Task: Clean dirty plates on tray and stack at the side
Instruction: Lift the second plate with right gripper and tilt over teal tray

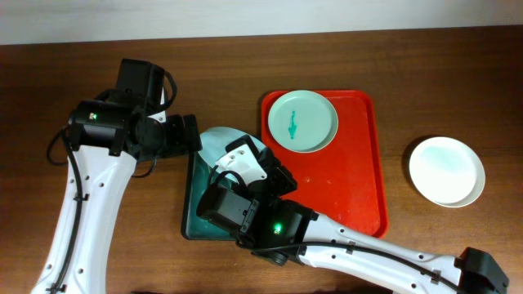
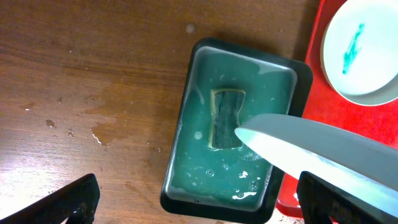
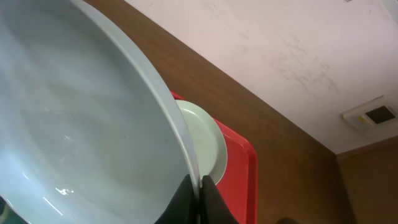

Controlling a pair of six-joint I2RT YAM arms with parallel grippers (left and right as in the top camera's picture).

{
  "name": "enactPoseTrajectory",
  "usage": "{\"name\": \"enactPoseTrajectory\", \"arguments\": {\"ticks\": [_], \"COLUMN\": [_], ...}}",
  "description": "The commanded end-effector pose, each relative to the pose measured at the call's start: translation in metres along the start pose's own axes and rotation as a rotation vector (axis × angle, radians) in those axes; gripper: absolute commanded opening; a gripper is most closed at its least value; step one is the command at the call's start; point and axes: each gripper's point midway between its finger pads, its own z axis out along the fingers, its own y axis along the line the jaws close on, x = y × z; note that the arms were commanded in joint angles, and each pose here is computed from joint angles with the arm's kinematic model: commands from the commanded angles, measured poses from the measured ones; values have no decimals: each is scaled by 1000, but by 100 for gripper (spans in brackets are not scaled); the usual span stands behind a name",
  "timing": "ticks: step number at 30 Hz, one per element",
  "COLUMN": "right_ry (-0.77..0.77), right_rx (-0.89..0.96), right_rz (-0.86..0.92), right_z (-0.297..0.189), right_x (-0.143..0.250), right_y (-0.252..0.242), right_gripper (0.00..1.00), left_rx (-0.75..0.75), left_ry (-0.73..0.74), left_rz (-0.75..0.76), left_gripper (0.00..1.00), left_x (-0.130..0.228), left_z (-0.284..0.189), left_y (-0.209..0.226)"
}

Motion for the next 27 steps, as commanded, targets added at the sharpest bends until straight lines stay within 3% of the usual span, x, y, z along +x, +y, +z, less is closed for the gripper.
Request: {"name": "enactPoseTrajectory", "arguments": {"ticks": [1,24,27], "right_ry": [-37,-36,29], "right_rx": [22,23,15], "right_rz": [50,51,190], "right_z": [-9,-9,5], "right_x": [-14,-14,-1], "right_y": [-14,-14,-20], "right_gripper": [4,4,4], "left_rx": [0,0,0], "left_ry": [-28,-28,-28], "left_rz": [-6,-6,-6], "left_gripper": [99,99,99], "left_x": [-3,-3,-3], "left_z": [-8,-8,-8], "left_y": [2,2,2]}}
